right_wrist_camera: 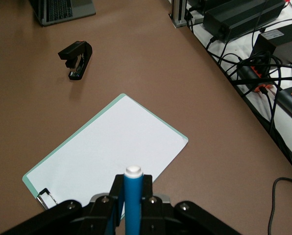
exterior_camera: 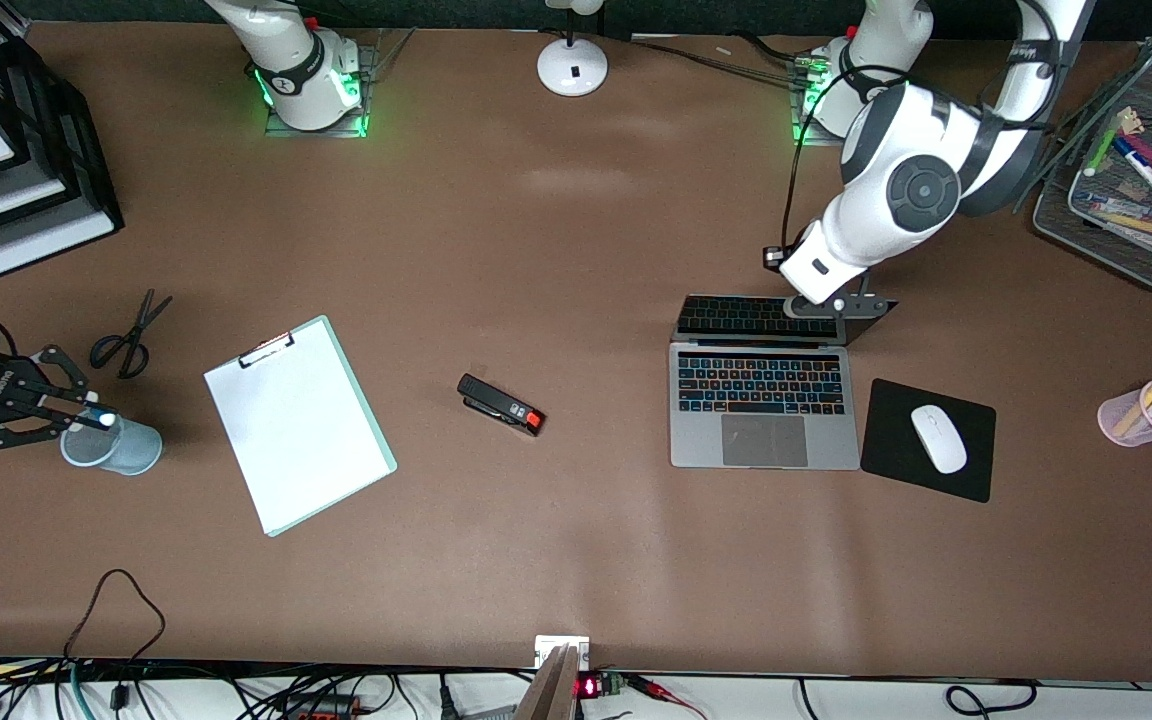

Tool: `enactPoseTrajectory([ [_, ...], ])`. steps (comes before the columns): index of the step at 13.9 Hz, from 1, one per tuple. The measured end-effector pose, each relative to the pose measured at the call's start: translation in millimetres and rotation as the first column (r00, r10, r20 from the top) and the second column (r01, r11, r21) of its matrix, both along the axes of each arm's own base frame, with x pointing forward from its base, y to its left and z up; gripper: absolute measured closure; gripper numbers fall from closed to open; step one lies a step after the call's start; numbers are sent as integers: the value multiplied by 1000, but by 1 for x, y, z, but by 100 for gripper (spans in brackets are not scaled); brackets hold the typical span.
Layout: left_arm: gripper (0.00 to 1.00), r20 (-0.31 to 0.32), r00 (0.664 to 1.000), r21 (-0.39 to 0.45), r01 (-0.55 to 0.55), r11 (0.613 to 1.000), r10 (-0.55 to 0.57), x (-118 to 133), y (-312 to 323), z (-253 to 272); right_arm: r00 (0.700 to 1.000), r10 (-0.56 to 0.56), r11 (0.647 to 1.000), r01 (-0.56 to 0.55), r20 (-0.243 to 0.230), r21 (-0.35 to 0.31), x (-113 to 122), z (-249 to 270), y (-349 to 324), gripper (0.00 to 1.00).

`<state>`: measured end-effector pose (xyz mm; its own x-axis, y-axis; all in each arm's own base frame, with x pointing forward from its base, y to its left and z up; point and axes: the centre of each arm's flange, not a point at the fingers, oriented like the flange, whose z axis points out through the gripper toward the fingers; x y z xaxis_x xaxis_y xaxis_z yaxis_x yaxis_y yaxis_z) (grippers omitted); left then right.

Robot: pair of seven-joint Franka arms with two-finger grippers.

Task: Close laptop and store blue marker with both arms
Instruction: 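Drop the marker into the cup while the left gripper grips the laptop lid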

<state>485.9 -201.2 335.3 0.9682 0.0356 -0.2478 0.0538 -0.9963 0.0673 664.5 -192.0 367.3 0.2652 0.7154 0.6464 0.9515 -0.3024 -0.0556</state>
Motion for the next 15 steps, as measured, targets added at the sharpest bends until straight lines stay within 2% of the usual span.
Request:
enactPoseTrajectory([
  [4,99,38,999,-20,-19,1000,19,8,-2,-7,1000,-19,995,19,4,99,2,-15,-39,82],
  [6,99,83,996,-33,-25,999,27,15,-3,-5,1000,-23,990,22,3,140,3,-27,-51,82],
  [8,99,133,991,-25,-13,1000,16,23,-1,-1,999,-27,984,21,27,179,6,-42,-62,82],
  [11,99,185,983,-8,7,1000,-5,38,4,-1,999,-38,976,29,37,216,4,-71,-76,82],
  [15,99,216,976,-30,-5,1000,11,60,10,-19,998,-53,969,42,39,245,3,-93,-85,82],
])
